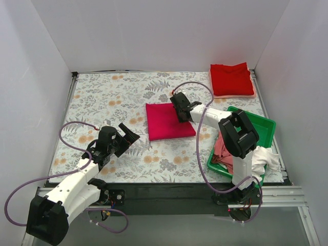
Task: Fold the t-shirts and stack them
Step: Neatly place the folded tshirt to the corner
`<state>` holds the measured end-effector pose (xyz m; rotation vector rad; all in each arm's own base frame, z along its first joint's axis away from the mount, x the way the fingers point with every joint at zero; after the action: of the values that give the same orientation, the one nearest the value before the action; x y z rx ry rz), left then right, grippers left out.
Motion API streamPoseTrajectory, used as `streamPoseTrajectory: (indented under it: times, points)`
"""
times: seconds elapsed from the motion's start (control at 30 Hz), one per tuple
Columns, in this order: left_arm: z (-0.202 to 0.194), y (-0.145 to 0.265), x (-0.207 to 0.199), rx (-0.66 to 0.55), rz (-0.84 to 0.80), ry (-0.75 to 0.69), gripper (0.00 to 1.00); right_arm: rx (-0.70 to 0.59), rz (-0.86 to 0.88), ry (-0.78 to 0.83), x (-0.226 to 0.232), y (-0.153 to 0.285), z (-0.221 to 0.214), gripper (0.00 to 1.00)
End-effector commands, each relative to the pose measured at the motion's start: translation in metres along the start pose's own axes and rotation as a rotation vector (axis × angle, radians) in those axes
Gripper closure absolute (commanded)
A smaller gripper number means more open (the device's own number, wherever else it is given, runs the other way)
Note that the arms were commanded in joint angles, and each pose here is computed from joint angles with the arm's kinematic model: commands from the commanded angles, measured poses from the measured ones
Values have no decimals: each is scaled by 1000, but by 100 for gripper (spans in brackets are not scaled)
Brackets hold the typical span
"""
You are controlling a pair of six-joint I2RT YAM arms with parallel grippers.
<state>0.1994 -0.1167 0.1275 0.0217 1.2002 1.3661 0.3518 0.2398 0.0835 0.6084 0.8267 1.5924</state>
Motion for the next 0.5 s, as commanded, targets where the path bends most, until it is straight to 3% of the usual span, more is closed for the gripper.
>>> streamPoseTrajectory:
  times: [0.0,0.3,0.47]
  points:
    - [4,0,1,-33,16,-21,6,-66,-311,164,-42,9,29,99]
    - [9,0,5,-80,39,-24,6,-101,-548,279,-88,8,79,99]
    - [13,-2,9,-101,84,-24,6,-153,-561,266,-110,9,111,99]
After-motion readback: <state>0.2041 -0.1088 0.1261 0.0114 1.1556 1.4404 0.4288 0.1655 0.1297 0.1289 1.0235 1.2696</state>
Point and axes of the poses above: each gripper's point midway between its finger pads, its own y axis back along the fingers, its own x axis along the line the jaws close on, z = x × y, the point moved 6 cm from there along y, back along the fingers, and after that the axes turned 6 degrees about -y, right-handed, at the moved point
